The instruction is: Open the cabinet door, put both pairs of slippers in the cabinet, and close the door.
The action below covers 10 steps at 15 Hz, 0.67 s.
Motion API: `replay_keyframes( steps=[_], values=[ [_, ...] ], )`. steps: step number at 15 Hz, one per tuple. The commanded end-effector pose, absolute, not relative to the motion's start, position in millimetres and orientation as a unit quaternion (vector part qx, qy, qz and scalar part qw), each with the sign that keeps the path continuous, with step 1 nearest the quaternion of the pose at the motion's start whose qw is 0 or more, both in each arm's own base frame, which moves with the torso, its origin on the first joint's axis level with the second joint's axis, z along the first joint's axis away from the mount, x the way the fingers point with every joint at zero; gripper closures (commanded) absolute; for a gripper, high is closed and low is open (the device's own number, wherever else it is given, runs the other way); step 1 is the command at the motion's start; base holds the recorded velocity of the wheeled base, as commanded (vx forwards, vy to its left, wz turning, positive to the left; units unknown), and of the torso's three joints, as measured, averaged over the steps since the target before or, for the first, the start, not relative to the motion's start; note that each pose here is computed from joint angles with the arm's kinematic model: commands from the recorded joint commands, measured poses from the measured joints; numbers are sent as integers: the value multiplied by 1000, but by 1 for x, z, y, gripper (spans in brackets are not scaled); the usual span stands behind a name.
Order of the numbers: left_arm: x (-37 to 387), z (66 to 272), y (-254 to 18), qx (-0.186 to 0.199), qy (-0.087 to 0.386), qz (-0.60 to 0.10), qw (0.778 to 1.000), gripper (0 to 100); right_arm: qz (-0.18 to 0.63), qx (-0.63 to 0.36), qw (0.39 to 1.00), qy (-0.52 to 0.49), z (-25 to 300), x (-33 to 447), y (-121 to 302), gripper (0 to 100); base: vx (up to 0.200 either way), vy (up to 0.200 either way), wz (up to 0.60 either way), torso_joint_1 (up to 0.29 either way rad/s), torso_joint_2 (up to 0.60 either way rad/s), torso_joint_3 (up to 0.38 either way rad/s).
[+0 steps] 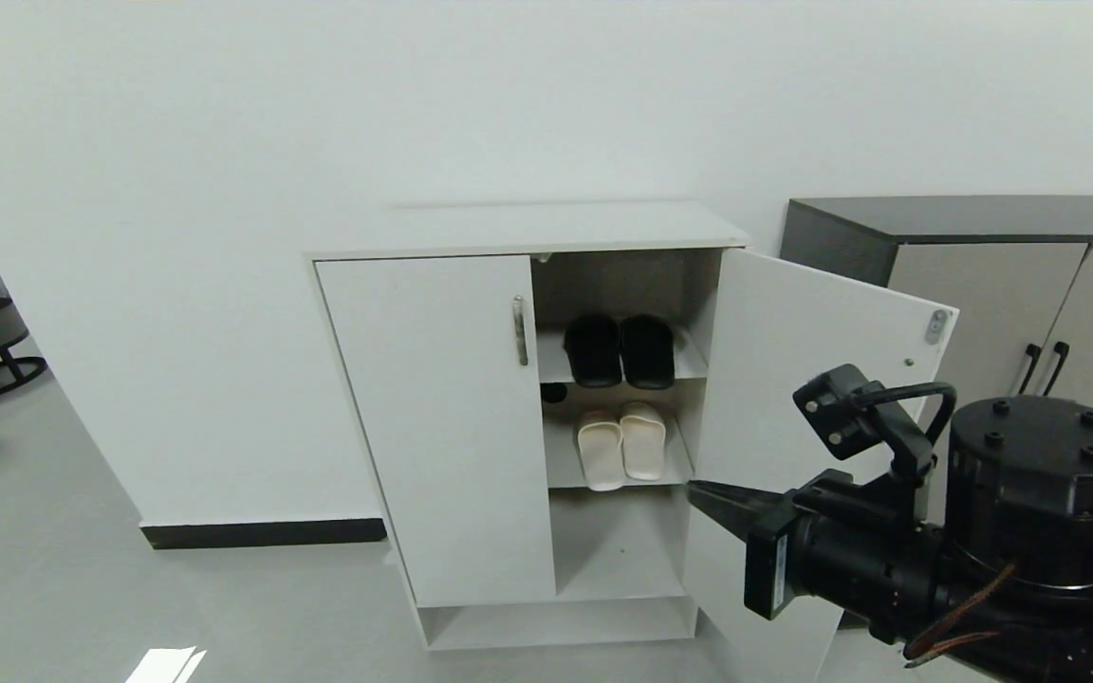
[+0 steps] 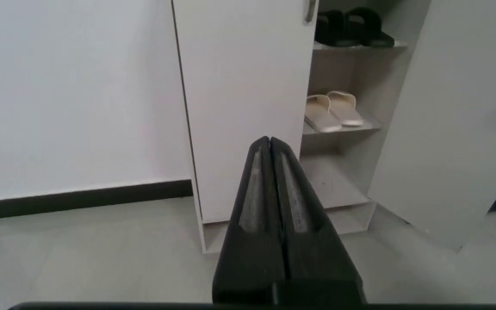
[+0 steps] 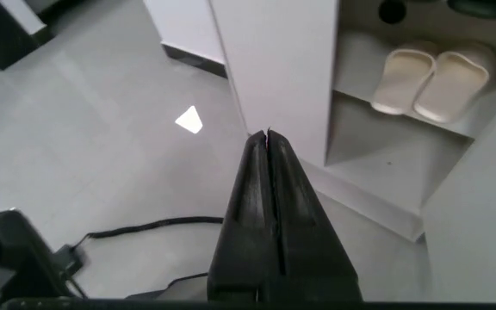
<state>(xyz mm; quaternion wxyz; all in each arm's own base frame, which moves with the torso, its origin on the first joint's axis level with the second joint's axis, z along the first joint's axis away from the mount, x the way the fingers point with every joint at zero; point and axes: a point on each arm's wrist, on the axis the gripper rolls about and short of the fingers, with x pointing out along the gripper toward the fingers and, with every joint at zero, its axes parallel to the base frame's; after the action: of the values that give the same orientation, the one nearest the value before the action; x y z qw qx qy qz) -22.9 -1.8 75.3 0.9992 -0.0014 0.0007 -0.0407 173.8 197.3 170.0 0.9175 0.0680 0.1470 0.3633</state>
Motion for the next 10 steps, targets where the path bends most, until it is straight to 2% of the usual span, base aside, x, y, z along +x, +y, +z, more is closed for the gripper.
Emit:
replay_keyframes(
  steps=[1,10],
  values=[
    [-23,75,-2,-2,2,-41,999,100,362,65,917,152,167,174,197,100,0,0,0,183,-471,-295],
    [-23,75,-2,-2,2,-41,999,100,357,58,918,163,158,175,194,100,0,0,0,203,-485,-282]
  ],
)
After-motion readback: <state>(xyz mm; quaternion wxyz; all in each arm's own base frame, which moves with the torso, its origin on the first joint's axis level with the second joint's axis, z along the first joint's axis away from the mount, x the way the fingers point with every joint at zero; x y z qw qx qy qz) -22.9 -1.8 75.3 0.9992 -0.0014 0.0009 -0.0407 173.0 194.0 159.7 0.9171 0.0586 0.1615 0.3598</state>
